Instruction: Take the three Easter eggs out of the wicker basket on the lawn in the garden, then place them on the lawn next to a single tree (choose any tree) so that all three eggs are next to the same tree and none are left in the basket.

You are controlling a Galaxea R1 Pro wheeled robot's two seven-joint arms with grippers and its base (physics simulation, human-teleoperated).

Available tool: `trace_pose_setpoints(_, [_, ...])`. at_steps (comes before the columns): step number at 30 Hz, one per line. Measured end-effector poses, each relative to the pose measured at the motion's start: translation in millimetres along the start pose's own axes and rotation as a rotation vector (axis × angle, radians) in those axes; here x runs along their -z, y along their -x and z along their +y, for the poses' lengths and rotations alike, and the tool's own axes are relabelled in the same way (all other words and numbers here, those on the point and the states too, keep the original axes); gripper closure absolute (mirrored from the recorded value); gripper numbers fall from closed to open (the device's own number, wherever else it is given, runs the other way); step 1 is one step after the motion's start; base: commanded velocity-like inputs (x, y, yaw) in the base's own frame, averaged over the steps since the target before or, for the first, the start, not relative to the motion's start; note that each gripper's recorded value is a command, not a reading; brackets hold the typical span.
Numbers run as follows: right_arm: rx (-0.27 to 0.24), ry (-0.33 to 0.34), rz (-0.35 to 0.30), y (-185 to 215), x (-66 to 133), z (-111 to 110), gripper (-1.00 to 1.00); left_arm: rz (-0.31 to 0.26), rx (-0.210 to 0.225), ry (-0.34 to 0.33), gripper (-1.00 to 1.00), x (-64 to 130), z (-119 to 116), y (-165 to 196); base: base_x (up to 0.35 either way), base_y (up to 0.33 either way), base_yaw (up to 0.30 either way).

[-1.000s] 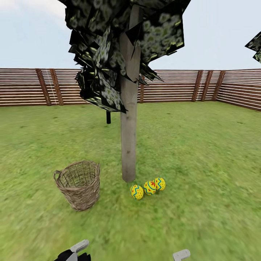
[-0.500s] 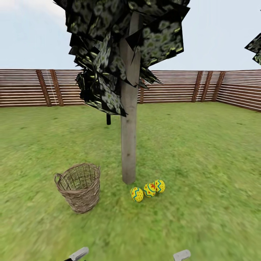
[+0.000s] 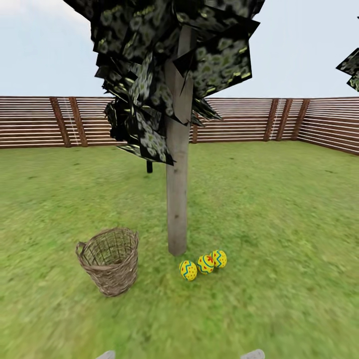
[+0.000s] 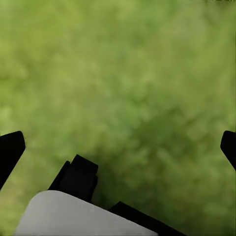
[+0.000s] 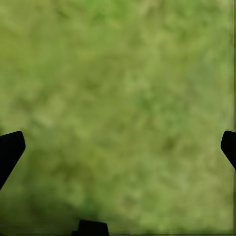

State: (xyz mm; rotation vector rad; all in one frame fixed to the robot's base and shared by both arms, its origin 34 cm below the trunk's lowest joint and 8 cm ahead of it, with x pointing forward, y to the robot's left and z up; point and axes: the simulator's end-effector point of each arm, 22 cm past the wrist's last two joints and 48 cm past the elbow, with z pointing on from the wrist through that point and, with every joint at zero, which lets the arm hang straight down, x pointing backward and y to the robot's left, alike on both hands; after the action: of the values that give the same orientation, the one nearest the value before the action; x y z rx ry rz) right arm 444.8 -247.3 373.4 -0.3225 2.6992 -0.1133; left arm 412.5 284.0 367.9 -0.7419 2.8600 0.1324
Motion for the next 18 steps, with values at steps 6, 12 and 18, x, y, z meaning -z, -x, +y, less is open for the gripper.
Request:
trace_pose_setpoints(6, [0.003,0.010,0.037,-22,12.8,6,-1.00,-0.042,0.014,0.029,-1.00,9.0,13,7,0.000,0.000,0.000])
trace_pose_setpoints(12, [0.003,0.014,0.057,-31,24.7,7,-1.00,-0.021,0.015,0.084,-1.00,16.7,39,-2,0.000,0.000,0.000])
trace_pose_setpoints(18, [0.002,0.015,0.059,-27,34.9,6,-1.00,0.011,0.012,0.121,-1.00,26.2,57,-14,0.000,0.000,0.000])
